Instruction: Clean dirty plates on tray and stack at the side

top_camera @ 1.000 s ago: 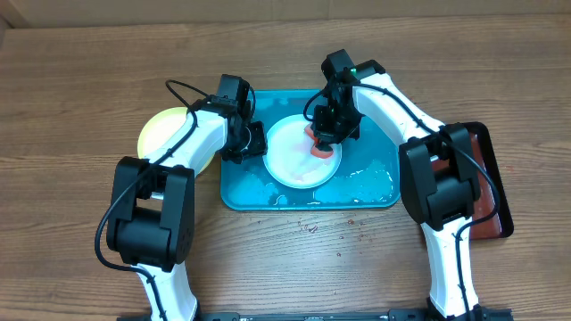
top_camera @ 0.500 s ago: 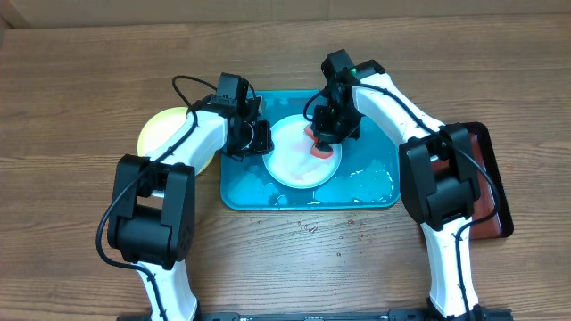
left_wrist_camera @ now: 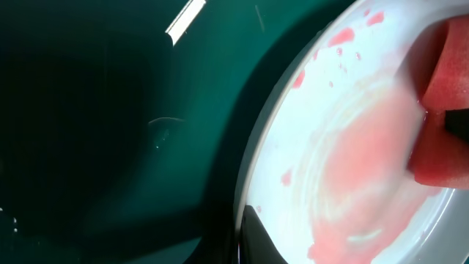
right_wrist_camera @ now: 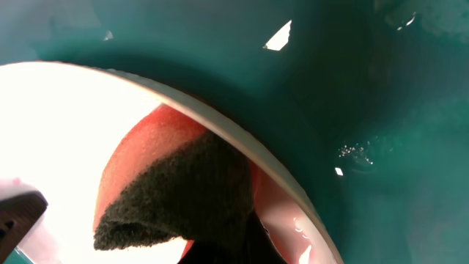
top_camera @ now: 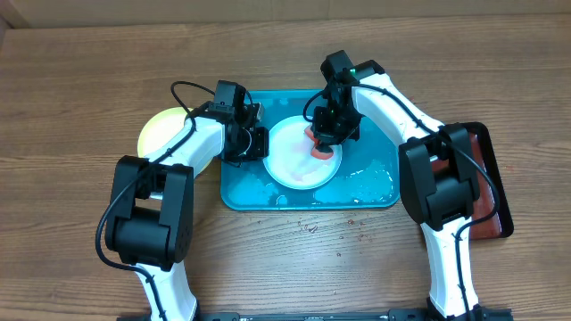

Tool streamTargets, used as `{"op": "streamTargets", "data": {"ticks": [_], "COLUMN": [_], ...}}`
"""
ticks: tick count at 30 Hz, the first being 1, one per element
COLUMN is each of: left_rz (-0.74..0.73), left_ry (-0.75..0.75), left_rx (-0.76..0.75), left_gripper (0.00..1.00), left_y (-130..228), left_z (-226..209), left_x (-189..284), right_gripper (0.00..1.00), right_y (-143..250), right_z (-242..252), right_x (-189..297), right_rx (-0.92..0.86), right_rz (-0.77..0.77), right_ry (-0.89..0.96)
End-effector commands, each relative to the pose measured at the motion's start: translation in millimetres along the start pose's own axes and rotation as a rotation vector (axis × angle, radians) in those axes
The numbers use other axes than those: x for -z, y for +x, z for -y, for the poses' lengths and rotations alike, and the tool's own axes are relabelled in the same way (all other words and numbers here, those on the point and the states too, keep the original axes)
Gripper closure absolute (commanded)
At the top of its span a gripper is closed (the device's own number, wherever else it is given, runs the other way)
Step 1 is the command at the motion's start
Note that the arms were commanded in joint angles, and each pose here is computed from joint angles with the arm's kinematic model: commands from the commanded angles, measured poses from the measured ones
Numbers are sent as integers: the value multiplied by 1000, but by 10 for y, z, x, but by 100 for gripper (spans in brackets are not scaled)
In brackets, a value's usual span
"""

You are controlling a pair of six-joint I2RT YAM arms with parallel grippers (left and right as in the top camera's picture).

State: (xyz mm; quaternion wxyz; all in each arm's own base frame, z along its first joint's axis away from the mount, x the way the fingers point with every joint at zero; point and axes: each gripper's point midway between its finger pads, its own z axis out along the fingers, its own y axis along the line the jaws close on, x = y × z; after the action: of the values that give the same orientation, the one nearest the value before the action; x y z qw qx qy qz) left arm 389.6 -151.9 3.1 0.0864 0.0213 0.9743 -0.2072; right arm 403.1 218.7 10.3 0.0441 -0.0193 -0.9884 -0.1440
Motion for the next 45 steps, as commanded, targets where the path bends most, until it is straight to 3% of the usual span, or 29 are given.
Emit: {"op": "streamTargets", "data": {"ticks": [1, 6, 12, 20, 30, 38, 45], "left_rz": [-44, -26, 0, 42, 238, 463, 630], "left_ry": [-80, -132, -251, -402, -693, -1006, -1194], "left_rx": [-1, 5, -3, -65, -164, -198, -174], "left_gripper": [95, 96, 96, 96, 96, 96, 96], "left_y": [169, -4, -302, -613, -813, -735, -572], "left_z": [-219, -255, -266, -225, 74, 438, 666], "left_x": [-132, 31, 414, 989, 1802, 2369, 2654], "right_gripper": [96, 96, 96, 96, 96, 96, 96], "right_y": [69, 75, 0, -140, -301, -289, -283], "right_z": [-62, -443, -709, -314, 487, 587, 591], "right_x": [-38, 353, 1169, 1918, 2079, 2064, 2061], "right_rx": [50, 147, 200, 124, -51, -67, -69], "right_rz": [-27, -33, 111, 278, 292, 290, 287], "right_ry": [-11, -165, -247, -235, -183, -134, -133]}}
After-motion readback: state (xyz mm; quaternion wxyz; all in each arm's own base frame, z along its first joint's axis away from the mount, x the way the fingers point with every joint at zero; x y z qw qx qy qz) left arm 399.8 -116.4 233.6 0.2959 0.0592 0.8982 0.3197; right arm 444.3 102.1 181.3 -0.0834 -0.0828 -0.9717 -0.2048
